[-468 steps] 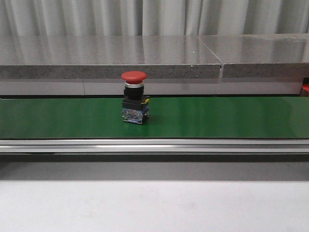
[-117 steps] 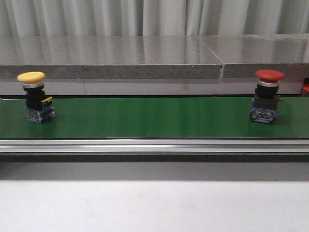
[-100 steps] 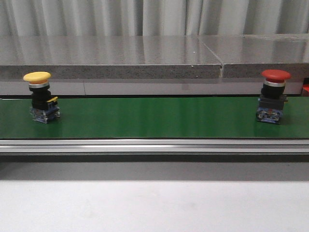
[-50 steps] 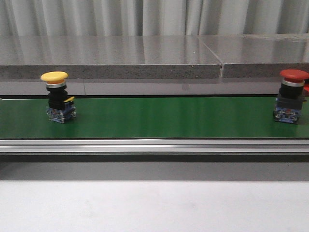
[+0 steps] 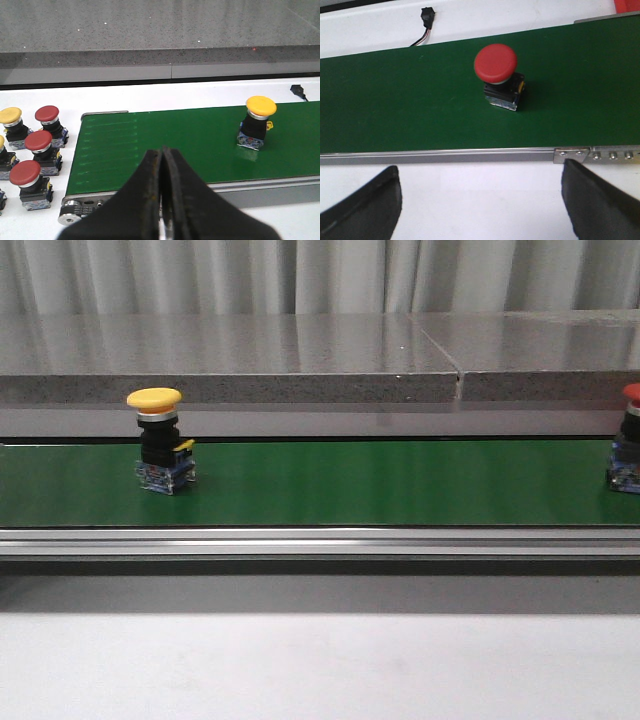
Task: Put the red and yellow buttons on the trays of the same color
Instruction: 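Grasp the red button with the right gripper and carry it to the red tray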
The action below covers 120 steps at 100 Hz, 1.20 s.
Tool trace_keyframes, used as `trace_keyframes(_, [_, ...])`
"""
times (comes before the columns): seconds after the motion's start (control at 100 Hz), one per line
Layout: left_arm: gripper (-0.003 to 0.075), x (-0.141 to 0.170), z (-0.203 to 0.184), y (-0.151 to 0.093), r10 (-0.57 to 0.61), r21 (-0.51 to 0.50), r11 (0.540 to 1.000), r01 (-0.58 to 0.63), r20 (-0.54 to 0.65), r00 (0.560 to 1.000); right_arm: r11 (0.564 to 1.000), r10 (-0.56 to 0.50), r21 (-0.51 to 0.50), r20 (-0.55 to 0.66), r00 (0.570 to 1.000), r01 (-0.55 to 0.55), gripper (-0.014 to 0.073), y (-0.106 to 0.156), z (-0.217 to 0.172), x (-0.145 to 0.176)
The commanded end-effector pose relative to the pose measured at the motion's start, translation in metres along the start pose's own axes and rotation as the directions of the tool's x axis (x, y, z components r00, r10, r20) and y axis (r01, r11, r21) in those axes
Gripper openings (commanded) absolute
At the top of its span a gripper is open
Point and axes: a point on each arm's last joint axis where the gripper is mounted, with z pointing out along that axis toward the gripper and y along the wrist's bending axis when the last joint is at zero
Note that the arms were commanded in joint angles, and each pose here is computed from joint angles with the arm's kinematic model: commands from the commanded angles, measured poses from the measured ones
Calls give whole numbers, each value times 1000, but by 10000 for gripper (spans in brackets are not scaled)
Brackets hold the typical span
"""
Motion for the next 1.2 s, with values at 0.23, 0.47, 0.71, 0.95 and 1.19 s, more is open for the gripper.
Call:
trace_keyframes(0.23, [-19,-15,-3,-2,-9,20,1000,7,97,995,993,-81,83,-72,994,87,645,-6,50,-57])
trace_keyframes(0.47, [-19,-15,-3,-2,-9,20,1000,7,97,995,984,-108,125,-125,986,124,645,-15,97,-80])
trace_keyframes(0.71, [-19,-15,-3,-2,-9,20,1000,7,97,995,978,-99,156,-221,970,135,515,-29,133,-83])
trace_keyframes(0.95, [-19,-15,-3,-2,-9,20,1000,7,97,995,977,-53,189,-238,970,100,120,-42,125,-96])
trace_keyframes(1.19, [-19,-15,-3,-2,-9,20,1000,7,97,995,965,-1,259,-113,994,31,120,-67,101,-141])
